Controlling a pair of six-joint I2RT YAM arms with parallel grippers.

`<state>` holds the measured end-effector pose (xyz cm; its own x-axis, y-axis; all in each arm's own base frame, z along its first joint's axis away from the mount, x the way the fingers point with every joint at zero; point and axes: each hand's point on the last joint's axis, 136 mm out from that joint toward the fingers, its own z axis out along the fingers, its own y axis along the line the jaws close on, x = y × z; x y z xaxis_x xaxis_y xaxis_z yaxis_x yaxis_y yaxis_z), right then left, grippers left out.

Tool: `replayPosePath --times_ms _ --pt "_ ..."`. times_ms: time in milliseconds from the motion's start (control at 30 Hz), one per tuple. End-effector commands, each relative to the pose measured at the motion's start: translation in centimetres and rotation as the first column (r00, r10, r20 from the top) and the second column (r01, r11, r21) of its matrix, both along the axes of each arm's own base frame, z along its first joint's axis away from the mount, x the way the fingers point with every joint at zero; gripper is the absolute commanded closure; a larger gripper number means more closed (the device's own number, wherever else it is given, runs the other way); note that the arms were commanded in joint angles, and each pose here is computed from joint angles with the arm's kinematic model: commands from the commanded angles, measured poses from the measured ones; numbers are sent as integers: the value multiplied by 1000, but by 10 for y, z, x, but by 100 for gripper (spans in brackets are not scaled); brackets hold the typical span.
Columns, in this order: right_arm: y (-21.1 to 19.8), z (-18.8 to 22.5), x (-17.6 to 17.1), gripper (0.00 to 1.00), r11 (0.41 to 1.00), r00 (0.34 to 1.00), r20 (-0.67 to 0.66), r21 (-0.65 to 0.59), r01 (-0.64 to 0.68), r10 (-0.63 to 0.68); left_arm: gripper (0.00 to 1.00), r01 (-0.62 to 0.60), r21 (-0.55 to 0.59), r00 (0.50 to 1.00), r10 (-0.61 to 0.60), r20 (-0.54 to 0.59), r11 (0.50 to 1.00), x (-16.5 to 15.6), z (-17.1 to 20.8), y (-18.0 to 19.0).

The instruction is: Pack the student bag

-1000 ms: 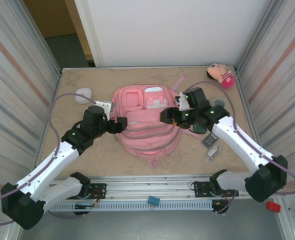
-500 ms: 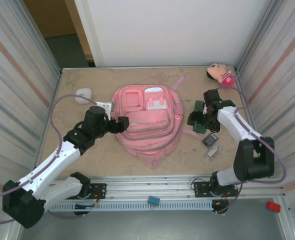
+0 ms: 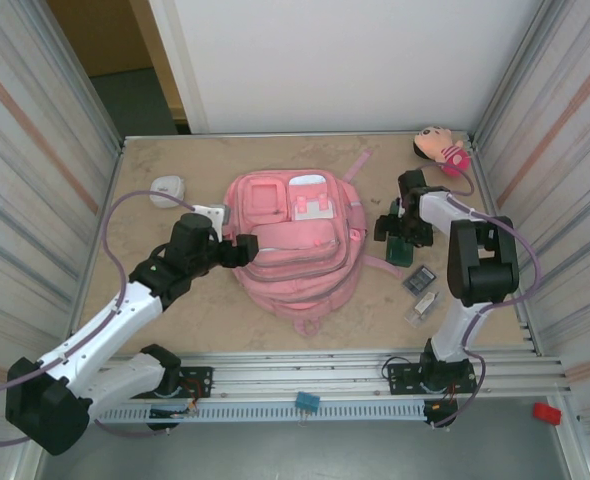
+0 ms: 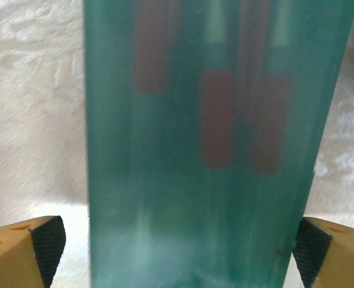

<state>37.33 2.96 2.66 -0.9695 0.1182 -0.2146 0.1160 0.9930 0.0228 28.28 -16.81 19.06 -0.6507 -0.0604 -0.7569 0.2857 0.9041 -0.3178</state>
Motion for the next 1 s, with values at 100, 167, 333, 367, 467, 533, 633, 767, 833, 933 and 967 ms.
replayPosePath --times_ms 100,167,333,367,467,533,633,767,833,933,967 --pt "1 -3 17 27 999 999 33 28 -17 16 15 154 36 984 -157 79 987 1 4 -23" --pt "2 -1 18 31 999 999 45 36 -17 15 15 253 110 956 -266 124 961 -6 7 -37" --pt "11 29 14 33 996 992 124 93 -17 5 13 563 359 750 -643 156 744 -46 -3 -86" --pt "15 40 13 33 994 987 160 112 -18 0 12 604 403 702 -698 141 688 -54 -8 -93" --pt "28 78 7 34 979 960 279 198 -43 -14 10 641 510 623 -777 89 573 -61 -23 -104" --pt "36 101 2 34 965 932 361 253 -75 -22 9 626 556 626 -778 59 546 -52 -32 -106" --pt "47 129 -9 34 940 889 455 319 -124 -38 9 587 604 655 -755 36 538 -34 -40 -108" --pt "58 150 -22 34 910 857 513 372 -181 -40 13 532 640 693 -719 47 554 -12 -43 -113" --pt "62 154 -28 34 901 849 528 384 -203 -33 15 524 646 700 -713 45 555 -6 -44 -115" --pt "64 159 -34 34 892 831 555 390 -228 -31 13 534 650 687 -725 39 541 -4 -46 -120" --pt "66 162 -35 34 888 824 567 393 -239 -30 12 533 655 686 -727 37 536 -2 -47 -121"
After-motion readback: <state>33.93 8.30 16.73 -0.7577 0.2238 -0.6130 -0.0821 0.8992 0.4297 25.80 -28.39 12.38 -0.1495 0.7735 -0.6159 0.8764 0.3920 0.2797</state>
